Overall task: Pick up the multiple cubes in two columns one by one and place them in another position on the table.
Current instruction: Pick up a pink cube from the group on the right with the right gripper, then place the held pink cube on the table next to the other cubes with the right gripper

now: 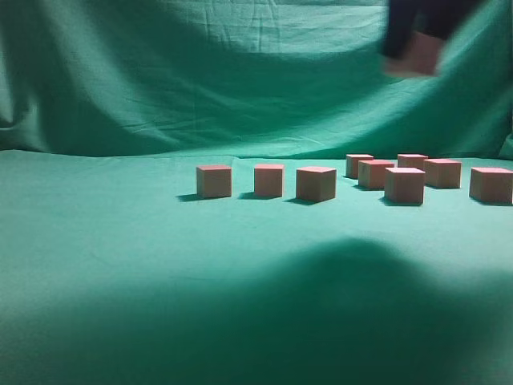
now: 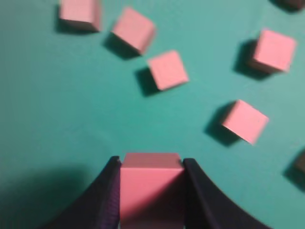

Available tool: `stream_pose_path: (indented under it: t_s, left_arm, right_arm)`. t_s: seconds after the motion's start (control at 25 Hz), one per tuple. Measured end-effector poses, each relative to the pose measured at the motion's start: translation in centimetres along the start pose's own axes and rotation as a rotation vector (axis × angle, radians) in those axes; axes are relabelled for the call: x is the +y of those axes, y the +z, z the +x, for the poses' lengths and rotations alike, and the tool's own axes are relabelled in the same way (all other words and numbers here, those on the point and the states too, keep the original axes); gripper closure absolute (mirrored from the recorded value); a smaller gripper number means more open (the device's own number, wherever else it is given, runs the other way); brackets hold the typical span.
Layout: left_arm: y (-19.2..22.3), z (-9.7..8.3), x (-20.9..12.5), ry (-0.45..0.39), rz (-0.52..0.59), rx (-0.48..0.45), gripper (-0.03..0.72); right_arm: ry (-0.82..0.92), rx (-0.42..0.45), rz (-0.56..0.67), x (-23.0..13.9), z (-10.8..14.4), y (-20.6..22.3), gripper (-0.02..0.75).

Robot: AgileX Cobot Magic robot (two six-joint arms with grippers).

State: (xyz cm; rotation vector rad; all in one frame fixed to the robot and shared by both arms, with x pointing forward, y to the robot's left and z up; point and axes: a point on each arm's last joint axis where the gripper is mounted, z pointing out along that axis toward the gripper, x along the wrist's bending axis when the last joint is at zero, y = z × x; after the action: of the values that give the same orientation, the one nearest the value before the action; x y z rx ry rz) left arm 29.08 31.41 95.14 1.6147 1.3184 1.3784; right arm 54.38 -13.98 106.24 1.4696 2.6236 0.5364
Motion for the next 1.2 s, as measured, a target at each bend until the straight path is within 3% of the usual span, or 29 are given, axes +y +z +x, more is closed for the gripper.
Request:
stream_pose_path:
  t_s: [0.24, 0.4, 0.72, 0.92, 1.2]
  left_arm:
    - [0.0, 0.0, 0.0, 0.000, 0.000, 0.000, 0.688]
    - [0.0, 0.0, 0.0, 0.000, 0.000, 0.000, 0.688]
    - [0.0, 0.0, 0.0, 0.000, 0.000, 0.000, 0.688]
    - [0.0, 0.0, 0.0, 0.000, 0.000, 0.000, 0.688]
    - [0.0, 0.0, 0.0, 0.000, 0.000, 0.000, 0.688]
  right_arm:
    - [-0.211, 0.088, -0.014, 3.3, 8.8, 1.6, 0.482]
    - [-0.227, 0.103, 0.016, 5.2, 12.0, 4.8, 0.482]
    - [-0.624, 0.059, 0.051, 7.5, 13.1, 10.5, 0.482]
    - [-0.741, -0.026, 0.083, 7.8, 12.3, 12.5, 0.482]
    - [-0.868, -0.019, 0.000, 8.5, 12.7, 12.9, 0.482]
